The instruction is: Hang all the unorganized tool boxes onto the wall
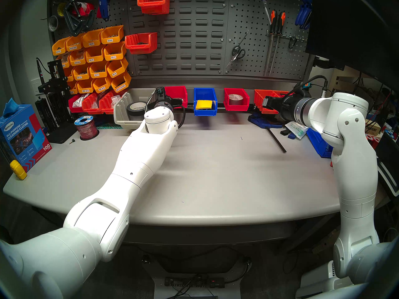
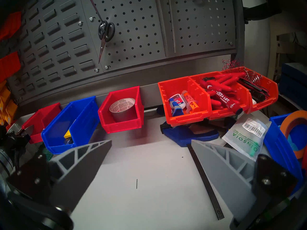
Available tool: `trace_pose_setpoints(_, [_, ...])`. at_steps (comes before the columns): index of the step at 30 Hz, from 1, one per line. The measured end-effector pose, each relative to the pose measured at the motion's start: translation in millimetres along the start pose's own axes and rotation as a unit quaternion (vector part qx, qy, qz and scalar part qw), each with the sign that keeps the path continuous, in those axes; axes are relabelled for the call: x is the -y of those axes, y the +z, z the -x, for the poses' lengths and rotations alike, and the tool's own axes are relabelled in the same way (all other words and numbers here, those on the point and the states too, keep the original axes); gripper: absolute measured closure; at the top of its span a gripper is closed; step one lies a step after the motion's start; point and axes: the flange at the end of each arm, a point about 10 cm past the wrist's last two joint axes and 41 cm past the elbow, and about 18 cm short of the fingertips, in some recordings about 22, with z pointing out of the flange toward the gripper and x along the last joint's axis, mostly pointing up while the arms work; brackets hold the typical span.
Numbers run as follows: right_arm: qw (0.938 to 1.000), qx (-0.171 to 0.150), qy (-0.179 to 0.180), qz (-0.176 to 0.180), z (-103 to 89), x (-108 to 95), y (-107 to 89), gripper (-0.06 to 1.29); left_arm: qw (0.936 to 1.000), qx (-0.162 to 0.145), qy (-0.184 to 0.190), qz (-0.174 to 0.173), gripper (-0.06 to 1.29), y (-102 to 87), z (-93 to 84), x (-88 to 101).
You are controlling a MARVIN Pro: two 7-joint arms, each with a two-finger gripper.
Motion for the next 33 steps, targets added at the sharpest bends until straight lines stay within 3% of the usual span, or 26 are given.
trace_pose_setpoints(12, [1.0000,0.000,0.001,-0.001,0.0,0,-0.1,-0.02,0.9992,-0.014,0.023,0.031,1.25,1.7,-6.8,4.4])
trace_pose_setpoints(33, [1.0000,0.002,0.005,-0.007,0.8,2,0.2,-0.02,0.9994,-0.004,0.023,0.025,1.25,12.5,-10.1,28.3])
